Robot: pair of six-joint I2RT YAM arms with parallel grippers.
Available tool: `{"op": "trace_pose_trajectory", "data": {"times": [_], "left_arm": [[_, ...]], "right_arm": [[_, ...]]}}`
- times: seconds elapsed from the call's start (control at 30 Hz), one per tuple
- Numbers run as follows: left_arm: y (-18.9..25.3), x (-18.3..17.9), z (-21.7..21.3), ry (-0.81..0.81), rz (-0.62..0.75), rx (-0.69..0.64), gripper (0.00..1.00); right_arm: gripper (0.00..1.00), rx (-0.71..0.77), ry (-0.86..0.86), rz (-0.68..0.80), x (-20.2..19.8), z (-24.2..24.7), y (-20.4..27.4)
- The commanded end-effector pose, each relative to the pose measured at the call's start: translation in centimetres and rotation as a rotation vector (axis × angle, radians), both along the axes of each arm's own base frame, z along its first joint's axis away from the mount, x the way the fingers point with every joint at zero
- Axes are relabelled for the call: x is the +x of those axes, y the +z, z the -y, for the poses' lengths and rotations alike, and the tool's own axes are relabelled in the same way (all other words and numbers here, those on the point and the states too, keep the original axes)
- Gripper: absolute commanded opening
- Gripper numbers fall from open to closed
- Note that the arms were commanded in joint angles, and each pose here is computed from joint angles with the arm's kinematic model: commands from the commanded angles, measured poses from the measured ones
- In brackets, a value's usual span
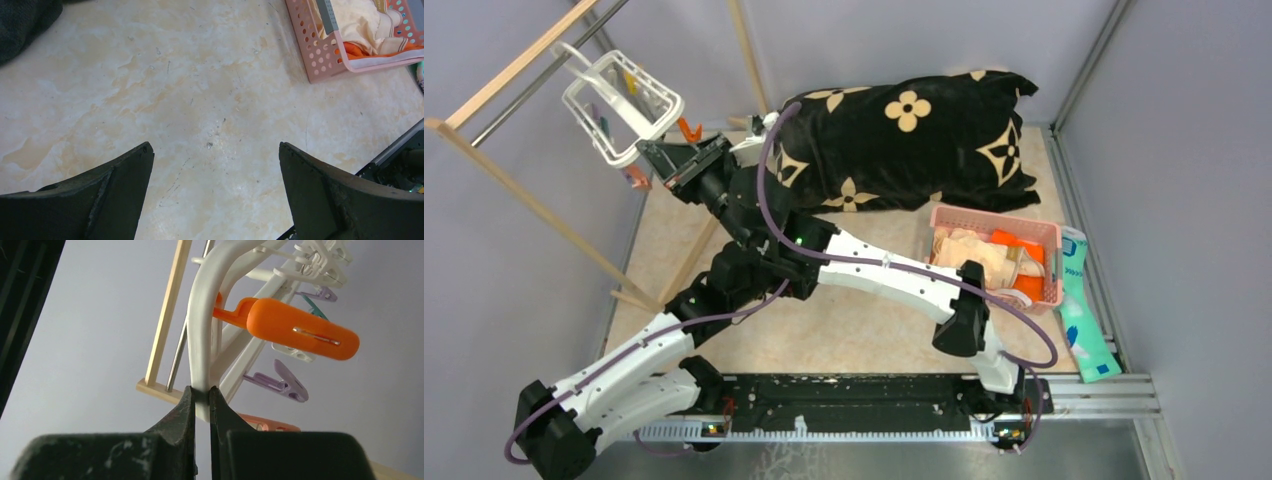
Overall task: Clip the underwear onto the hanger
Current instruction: Move the hanger to the clothesline.
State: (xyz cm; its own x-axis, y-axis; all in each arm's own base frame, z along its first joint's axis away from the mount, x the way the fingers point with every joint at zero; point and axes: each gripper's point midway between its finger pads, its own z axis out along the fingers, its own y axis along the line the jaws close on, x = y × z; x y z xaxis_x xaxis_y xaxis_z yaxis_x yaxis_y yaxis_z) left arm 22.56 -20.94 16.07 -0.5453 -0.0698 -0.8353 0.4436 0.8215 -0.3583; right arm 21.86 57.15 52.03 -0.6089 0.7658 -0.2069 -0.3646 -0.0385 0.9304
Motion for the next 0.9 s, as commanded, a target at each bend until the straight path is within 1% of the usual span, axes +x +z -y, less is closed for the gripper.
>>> {"op": "trace_pose_trajectory", "data": {"times": [0.0,0.23,0.43,0.6,0.87], "left_arm": [[1.7,0.2,0.2,-0.003,0.022,-0.028,1.0],[1.4,0.2,0.4,-0.009,0.01,-0.027,1.0],[1.4,0.2,0.4,-0.01,0.009,-0.027,1.0],[1.5,0.2,0.4,-0.008,0.012,-0.025,1.0],[1.6,0.1,0.5,-0.012,0.007,-0.025,1.0]], "right_arm": [[0.0,0.07,-0.006,0.105,-0.2,2.7,6.2],[0.0,0.048,0.0,0.144,1.1,3.9,7.8],[0.0,0.071,-0.004,0.234,1.7,5.1,9.9],[0.0,0.079,0.01,0.285,2.3,5.0,10.2],[0.0,0.152,0.026,0.385,2.0,5.4,11.8]]}}
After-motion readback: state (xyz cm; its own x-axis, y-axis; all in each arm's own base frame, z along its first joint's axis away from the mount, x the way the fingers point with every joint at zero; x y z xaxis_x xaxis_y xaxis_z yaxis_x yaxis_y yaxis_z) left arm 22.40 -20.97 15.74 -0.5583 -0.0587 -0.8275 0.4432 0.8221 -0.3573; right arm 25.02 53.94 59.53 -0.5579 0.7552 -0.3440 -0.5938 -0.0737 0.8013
